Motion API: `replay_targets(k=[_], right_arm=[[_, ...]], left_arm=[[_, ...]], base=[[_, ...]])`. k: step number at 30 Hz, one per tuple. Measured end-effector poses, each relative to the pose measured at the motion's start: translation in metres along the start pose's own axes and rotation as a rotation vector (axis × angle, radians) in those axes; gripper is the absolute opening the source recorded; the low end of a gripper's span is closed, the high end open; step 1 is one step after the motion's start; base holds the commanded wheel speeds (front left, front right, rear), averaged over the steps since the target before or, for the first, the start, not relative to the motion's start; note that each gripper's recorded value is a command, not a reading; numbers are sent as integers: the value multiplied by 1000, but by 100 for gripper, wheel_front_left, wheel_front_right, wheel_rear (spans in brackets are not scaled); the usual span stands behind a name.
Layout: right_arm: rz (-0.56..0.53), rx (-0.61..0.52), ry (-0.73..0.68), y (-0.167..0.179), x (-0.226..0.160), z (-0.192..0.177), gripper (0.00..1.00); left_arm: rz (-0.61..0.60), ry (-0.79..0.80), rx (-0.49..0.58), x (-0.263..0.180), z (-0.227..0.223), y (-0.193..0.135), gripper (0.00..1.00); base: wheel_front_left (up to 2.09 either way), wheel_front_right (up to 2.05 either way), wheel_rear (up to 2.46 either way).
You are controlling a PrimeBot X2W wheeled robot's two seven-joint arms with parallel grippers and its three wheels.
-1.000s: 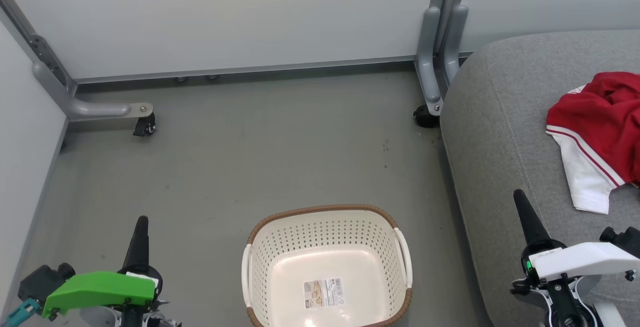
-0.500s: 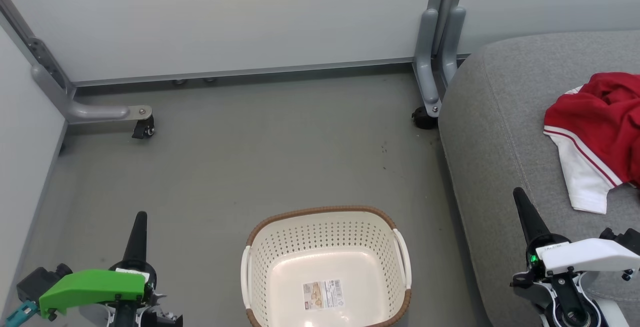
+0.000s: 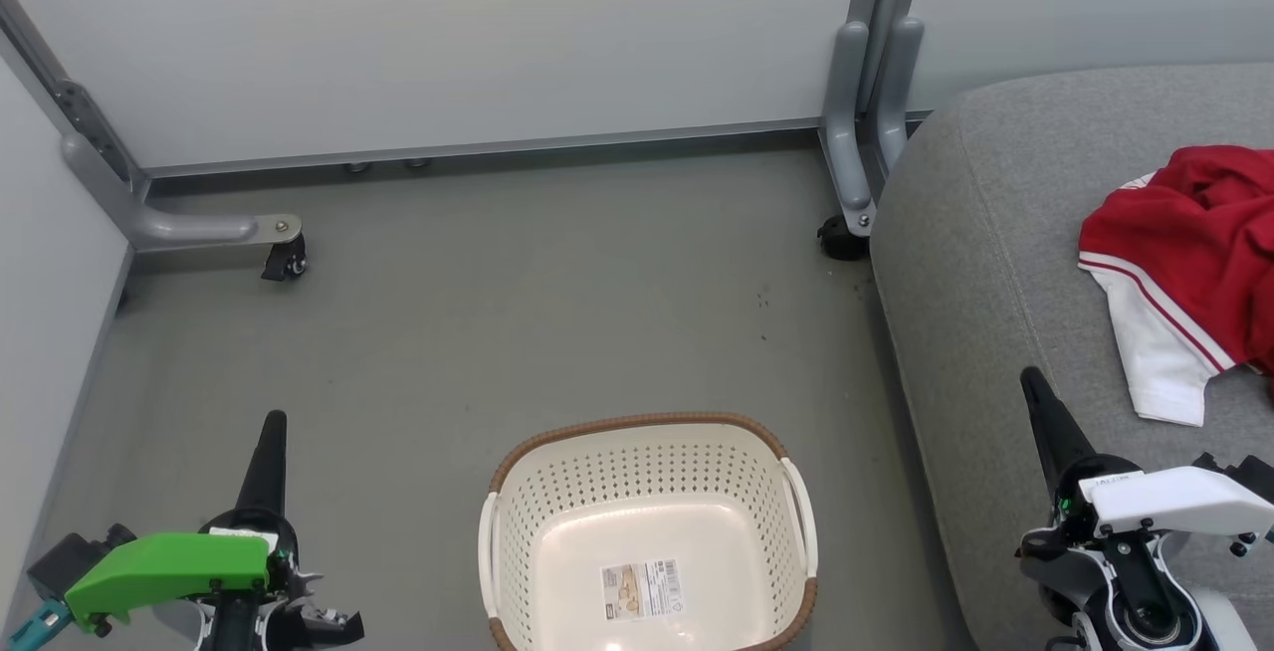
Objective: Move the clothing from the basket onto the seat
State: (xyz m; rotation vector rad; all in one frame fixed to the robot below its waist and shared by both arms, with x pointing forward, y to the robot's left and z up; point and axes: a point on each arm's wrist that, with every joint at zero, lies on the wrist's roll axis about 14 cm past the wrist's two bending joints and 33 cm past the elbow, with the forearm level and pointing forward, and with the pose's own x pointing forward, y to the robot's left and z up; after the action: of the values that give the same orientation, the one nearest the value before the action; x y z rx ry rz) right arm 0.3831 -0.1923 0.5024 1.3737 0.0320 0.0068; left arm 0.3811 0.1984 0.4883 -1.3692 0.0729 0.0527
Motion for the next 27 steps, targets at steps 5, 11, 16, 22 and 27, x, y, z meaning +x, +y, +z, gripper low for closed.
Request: replay_targets(k=[5, 11, 16, 22, 27], right_arm=[[-1, 40, -5, 0, 1, 1, 0], [0, 84, -10, 0, 2, 3, 0], [4, 119, -15, 1, 3, 5, 0], [2, 162, -19, 0, 3, 6, 0], [6, 193, -25, 1, 4, 8, 0]], left_arm=[[-15, -3, -44, 1, 1, -3, 0], [-27, -4, -87, 2, 2, -6, 0], [-42, -6, -122, 4, 2, -10, 0], [-55, -12, -162, 4, 5, -12, 0], [-65, -13, -196, 4, 5, -14, 0]], base=[[0, 0, 0], [0, 0, 0], [0, 0, 0], [0, 0, 0], [0, 0, 0]])
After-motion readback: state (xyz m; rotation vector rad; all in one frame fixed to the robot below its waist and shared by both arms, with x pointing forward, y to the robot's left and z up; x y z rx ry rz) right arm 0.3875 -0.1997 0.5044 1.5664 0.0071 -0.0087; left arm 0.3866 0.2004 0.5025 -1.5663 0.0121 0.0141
